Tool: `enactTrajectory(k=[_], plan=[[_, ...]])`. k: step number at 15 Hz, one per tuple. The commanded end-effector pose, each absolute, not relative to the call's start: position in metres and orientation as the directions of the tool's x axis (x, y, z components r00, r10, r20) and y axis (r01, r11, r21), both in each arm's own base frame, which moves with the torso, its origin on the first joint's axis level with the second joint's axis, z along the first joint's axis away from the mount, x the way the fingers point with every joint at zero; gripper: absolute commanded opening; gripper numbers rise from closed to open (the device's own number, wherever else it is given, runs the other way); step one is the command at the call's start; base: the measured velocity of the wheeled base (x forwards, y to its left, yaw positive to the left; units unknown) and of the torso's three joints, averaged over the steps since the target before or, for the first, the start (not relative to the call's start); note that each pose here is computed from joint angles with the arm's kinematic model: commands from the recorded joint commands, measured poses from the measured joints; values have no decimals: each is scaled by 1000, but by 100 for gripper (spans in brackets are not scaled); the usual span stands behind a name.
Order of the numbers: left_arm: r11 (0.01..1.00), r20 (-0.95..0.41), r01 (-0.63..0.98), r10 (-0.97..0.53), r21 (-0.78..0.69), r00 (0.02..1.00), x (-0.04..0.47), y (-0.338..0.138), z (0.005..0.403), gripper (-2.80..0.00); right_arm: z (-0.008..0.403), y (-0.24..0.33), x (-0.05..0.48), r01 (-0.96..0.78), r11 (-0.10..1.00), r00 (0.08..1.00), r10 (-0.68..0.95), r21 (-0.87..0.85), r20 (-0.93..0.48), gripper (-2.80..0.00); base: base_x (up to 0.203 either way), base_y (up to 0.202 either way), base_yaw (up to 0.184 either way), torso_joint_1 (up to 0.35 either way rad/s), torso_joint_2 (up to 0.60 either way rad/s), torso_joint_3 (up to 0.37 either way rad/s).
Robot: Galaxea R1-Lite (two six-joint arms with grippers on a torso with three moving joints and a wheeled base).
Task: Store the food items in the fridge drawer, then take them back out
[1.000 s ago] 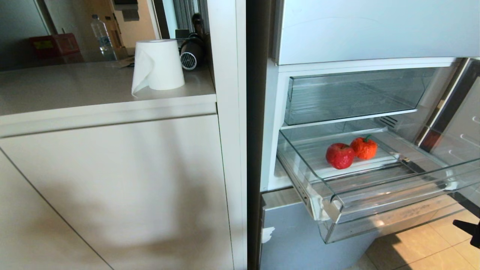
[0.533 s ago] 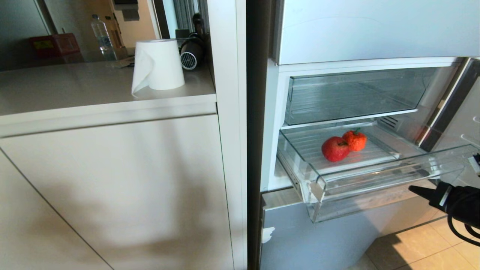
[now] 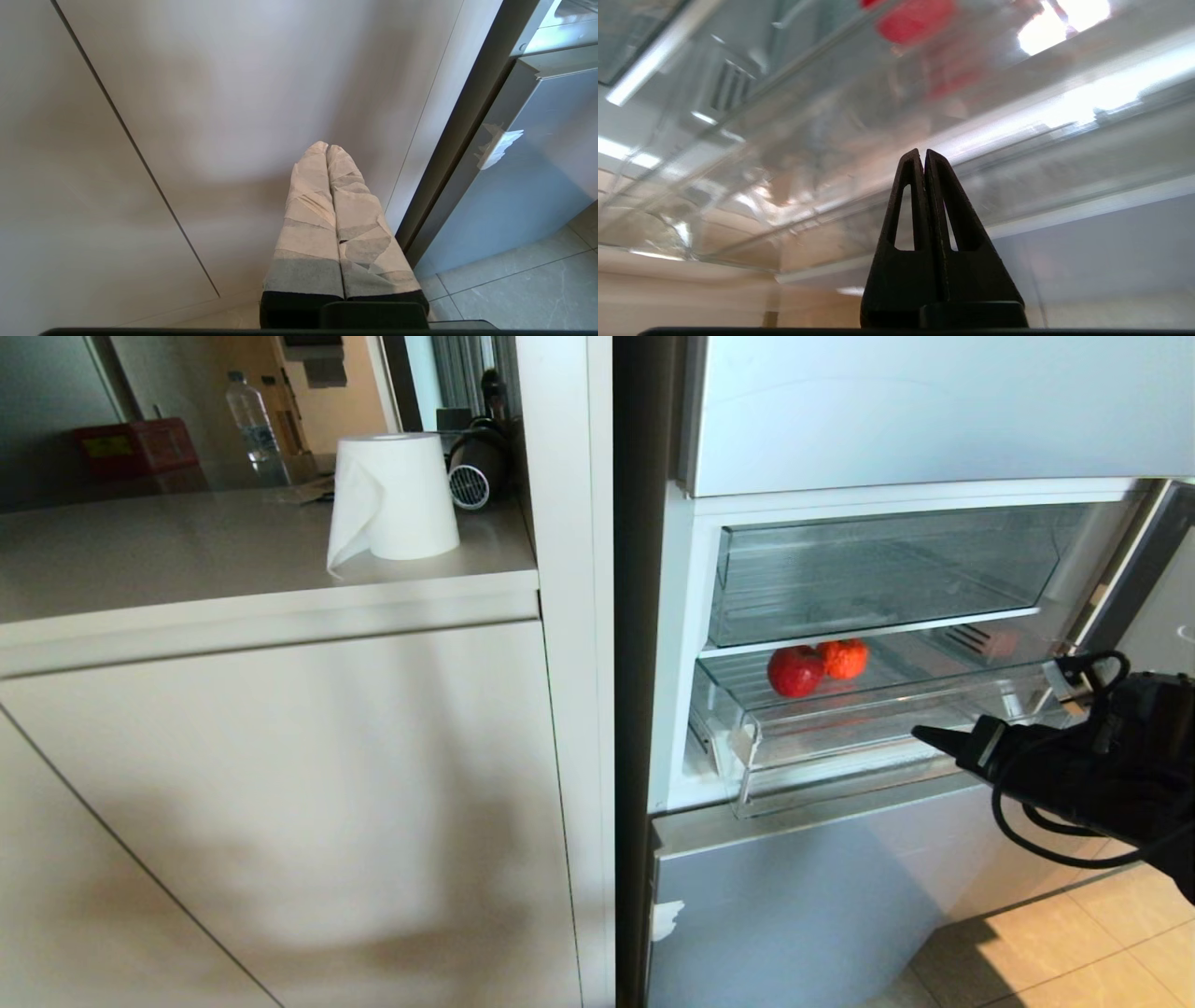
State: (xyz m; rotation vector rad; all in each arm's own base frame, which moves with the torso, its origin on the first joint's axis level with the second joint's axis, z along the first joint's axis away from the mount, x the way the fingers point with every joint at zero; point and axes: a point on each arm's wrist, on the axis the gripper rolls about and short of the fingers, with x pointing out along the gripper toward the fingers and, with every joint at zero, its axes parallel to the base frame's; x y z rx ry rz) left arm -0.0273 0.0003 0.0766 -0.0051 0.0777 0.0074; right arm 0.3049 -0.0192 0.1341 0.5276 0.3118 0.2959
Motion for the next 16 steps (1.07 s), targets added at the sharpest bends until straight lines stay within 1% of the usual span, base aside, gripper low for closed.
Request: enactTrajectory(k=[1, 8, 12, 16], plan=[[1000, -78, -8, 8, -5, 997, -27, 0, 76, -280, 121, -10, 326, -206, 814, 895, 382, 543, -232, -280, 0, 0, 0, 0, 0, 0], [1000, -78, -8, 8, -5, 997, -27, 0, 76, -280, 107, 13, 377, -213, 822, 903, 372, 528, -216, -280, 0, 0, 0, 0, 0, 0], [1000, -78, -8, 8, -5, 997, -27, 0, 76, -280, 115, 20, 379, -213, 779, 901, 390, 590, -189, -280, 0, 0, 0, 0, 0, 0], [1000, -78, -8, 8, -5, 997, -27, 0, 76, -280, 140, 19, 365, -236, 758, 912, 390, 608, -131, -280, 0, 0, 0, 0, 0, 0]])
